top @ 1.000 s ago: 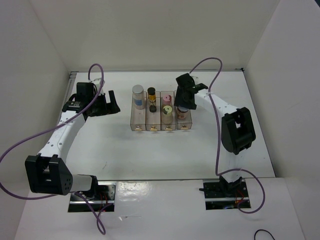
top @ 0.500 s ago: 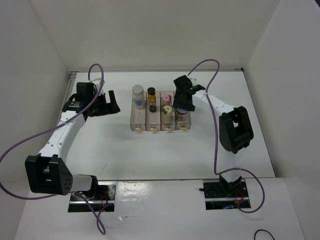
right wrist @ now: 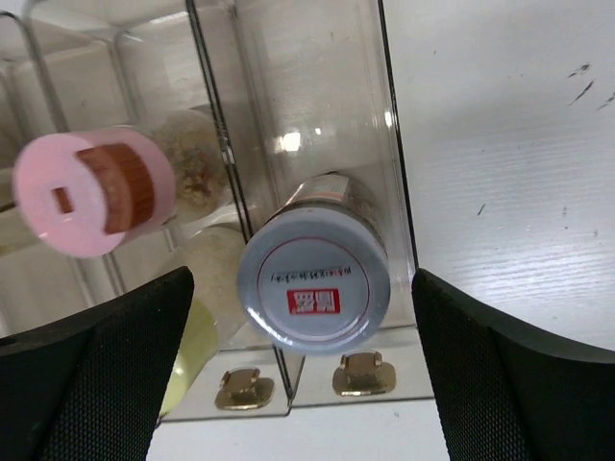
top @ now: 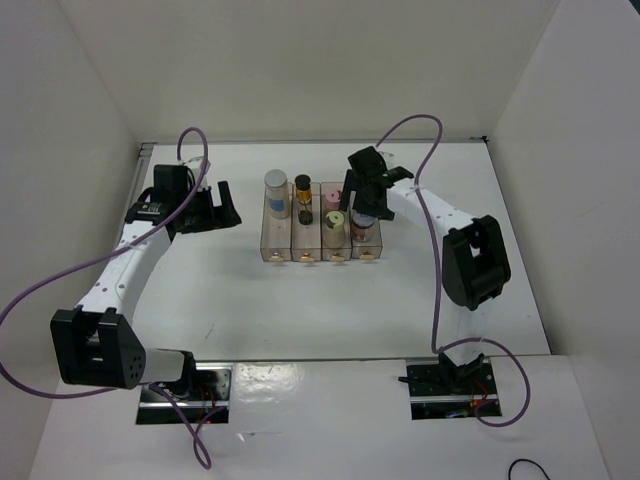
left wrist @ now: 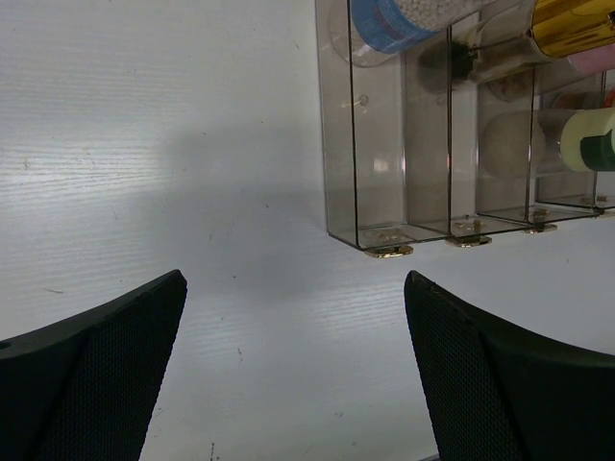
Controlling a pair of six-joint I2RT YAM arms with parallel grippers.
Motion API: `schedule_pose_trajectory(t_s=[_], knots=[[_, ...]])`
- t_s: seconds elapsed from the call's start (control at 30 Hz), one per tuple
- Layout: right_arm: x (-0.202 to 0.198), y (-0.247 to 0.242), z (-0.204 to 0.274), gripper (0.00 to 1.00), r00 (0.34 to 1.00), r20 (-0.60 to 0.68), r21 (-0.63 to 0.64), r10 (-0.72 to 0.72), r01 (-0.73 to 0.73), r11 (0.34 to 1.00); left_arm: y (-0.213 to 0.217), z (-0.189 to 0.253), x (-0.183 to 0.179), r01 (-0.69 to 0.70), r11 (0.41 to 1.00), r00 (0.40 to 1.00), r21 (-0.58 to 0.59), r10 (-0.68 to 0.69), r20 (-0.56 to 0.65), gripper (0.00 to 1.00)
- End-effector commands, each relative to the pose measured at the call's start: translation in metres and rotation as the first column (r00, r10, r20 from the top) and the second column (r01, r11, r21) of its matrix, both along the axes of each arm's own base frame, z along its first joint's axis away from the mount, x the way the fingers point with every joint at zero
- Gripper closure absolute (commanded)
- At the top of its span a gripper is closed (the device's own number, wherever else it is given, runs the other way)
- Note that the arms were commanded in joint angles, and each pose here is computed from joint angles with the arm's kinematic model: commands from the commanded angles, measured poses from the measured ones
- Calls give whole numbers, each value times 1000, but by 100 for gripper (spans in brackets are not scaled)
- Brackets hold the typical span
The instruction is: Organize the condiment bottles
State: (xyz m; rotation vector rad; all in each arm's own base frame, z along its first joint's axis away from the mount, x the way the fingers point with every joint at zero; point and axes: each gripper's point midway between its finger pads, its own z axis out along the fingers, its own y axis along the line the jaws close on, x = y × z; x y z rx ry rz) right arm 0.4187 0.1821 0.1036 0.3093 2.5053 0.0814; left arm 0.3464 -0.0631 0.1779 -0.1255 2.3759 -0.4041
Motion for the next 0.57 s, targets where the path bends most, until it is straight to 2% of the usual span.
schedule_pose_trajectory(t_s=[0.0,0.13,0.17,0.2,0.3,0.47,0.53], knots=[[3,5,69,2,990,141,63,-1,-8,998,-3,6,7,29,1000,999,-11,-28,35,0],[-11,4,99,2,975,220,118,23,-50,992,-3,6,7,29,1000,999,-11,-28,35,0],[-15,5,119,2,962,271,151,24,-67,986,-3,6,7,29,1000,999,-11,-28,35,0],[-23,0,115,2,964,263,140,32,-71,988,-3,6,7,29,1000,999,-11,-28,35,0],[-37,-9,142,2,942,336,175,4,-67,982,-3,3,7,29,1000,999,-11,-28,26,0],[-63,-30,148,2,916,398,188,-42,-37,982,-4,3,7,35,999,999,-17,-35,26,0],[-71,-37,136,2,925,377,177,-51,-18,984,-6,0,7,41,999,999,-24,-41,17,0]])
